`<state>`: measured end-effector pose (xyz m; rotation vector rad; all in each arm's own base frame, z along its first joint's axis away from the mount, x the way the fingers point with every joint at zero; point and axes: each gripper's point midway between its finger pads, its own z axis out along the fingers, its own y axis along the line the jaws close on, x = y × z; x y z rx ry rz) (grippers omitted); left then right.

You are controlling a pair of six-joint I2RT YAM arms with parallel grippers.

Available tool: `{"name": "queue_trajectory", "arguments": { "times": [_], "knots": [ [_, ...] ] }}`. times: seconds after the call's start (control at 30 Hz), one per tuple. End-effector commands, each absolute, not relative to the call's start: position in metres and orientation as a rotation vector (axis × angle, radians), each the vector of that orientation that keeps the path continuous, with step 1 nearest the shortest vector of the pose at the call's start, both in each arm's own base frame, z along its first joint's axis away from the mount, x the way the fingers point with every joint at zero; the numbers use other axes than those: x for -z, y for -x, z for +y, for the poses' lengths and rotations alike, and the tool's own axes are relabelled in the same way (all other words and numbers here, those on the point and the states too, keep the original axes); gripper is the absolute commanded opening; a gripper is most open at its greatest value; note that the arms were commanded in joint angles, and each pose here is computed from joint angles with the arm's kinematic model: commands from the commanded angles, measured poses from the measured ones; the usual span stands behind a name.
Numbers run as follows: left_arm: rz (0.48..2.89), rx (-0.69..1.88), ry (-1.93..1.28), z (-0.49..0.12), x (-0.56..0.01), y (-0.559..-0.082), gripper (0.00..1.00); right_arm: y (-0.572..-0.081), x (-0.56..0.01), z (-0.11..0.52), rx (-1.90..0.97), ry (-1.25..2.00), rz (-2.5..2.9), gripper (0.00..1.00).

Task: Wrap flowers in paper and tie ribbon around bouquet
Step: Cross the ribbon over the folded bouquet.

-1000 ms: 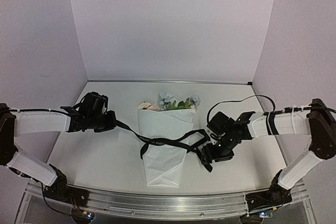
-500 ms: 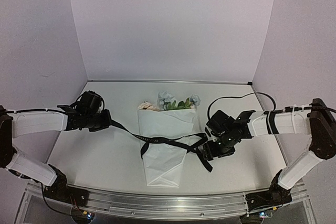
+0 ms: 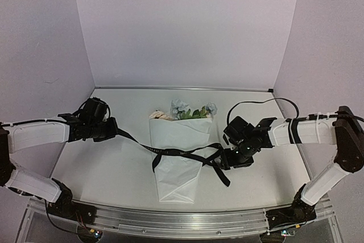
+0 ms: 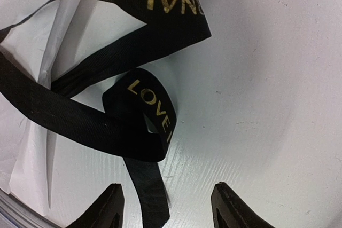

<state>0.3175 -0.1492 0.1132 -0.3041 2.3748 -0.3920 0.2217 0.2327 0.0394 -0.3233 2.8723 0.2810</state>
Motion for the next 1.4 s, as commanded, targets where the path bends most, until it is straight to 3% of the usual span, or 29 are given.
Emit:
{"name": "queue_trajectory", "arguments": {
  "times": [0.0,0.53,0.63,0.87,1.1,1.37],
  "knots": [
    [2.328,0.393,0.338,-0.144,-0.128,-0.322,0.00,-0.215,-0.039,0.237,-0.272,0.361,2.888,0.57],
    [2.334,0.385,0.345,-0.141,-0.124,-0.322,0.00,-0.169,-0.004,0.231,-0.097,0.435,2.940,0.53],
    [2.333,0.388,0.347,-0.140,-0.124,-0.322,0.00,-0.168,0.003,0.230,-0.077,0.407,2.954,0.44],
    [2.328,0.360,0.367,-0.133,-0.124,-0.320,0.00,-0.173,-0.002,0.217,-0.012,0.401,2.905,0.01],
    [2.310,0.246,0.479,-0.107,-0.120,-0.316,0.00,-0.172,-0.039,0.166,0.194,0.451,2.826,0.00],
    [2.279,0.088,0.616,-0.069,-0.114,-0.308,0.00,-0.174,-0.061,0.108,0.271,0.249,2.875,0.00]
  ]
}}
